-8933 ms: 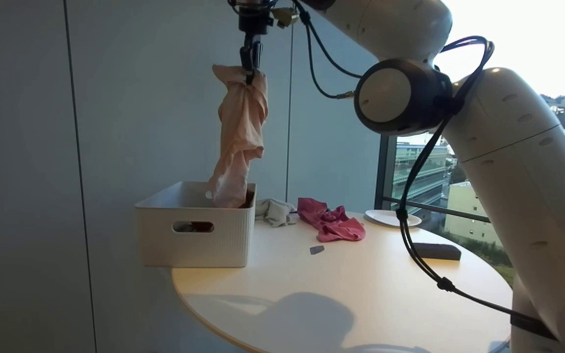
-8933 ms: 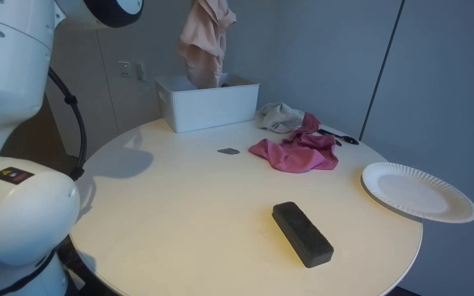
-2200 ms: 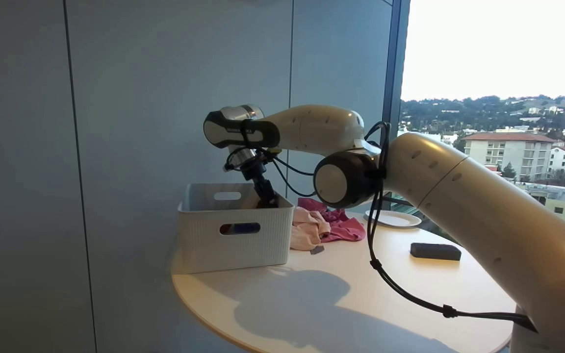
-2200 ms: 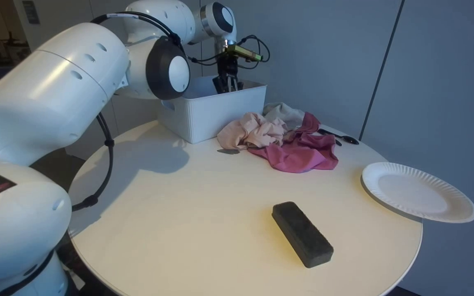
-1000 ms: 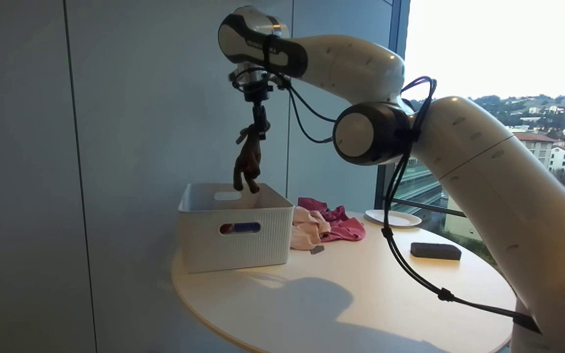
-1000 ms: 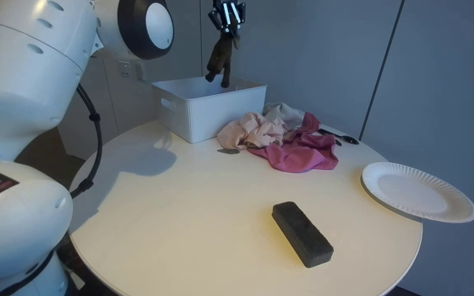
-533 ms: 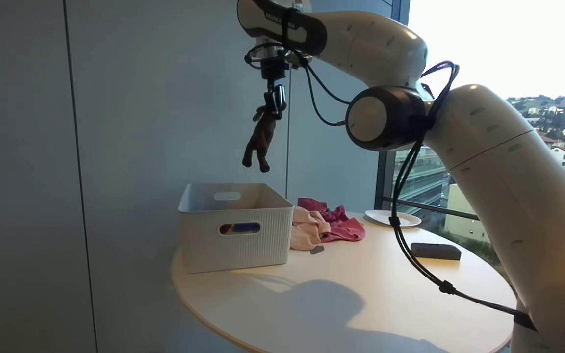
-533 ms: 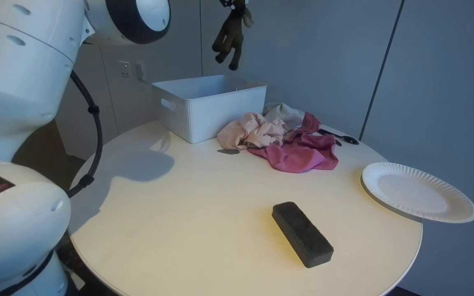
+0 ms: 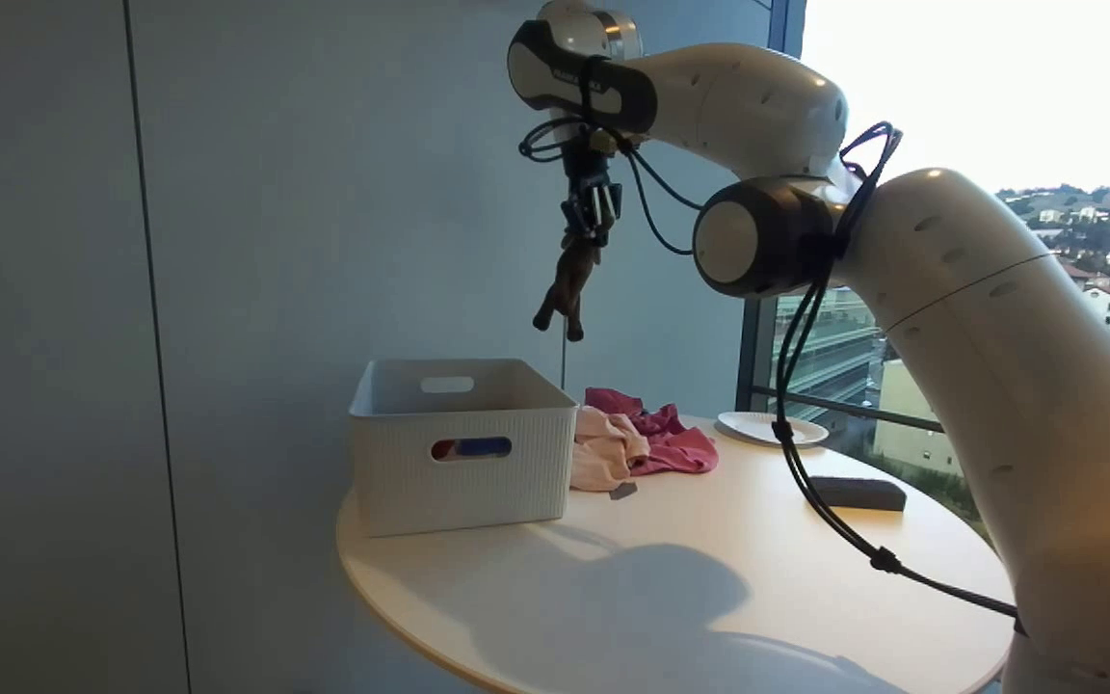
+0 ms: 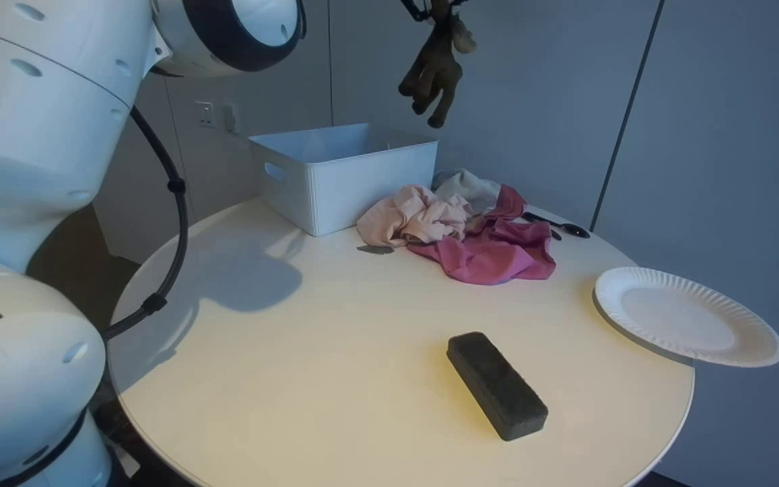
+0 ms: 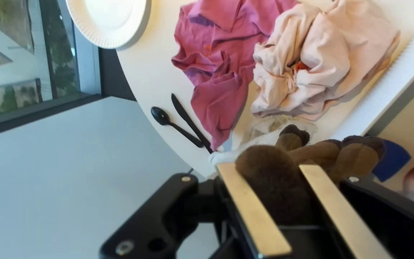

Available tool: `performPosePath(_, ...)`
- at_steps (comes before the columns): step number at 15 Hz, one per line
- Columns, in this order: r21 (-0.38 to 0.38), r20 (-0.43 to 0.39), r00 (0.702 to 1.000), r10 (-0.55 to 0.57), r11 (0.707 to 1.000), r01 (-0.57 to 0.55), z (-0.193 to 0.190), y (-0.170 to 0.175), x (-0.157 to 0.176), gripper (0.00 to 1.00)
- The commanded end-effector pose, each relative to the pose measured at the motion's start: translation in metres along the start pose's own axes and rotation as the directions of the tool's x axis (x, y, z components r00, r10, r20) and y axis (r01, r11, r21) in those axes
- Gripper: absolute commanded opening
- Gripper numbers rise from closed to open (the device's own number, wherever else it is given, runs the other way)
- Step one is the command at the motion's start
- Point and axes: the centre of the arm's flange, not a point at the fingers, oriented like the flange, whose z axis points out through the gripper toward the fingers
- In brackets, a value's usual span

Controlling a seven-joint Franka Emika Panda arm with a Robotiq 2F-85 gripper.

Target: Remove the peach shirt and the moose toy from the basket

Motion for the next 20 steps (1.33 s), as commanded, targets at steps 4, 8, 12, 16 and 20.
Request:
performPosePath(4,-0.112,0.174,0.934,0.312,0.949,-0.296,0.137,0.038,-0.019,0.09)
performPosePath(8,-0.166,0.304,0.851,0.428,0.903,-0.395,0.232,0.01,0.021,0.09)
performPosePath(12,-0.136,0.352,0.85,0.393,0.92,-0.368,0.278,-0.037,0.043,0.42)
performPosePath(16,-0.187,0.263,0.865,0.427,0.902,-0.388,0.243,-0.057,0.045,0.71)
performPosePath(20,-0.171,0.138,0.89,0.434,0.896,-0.411,0.16,-0.059,0.031,1.0)
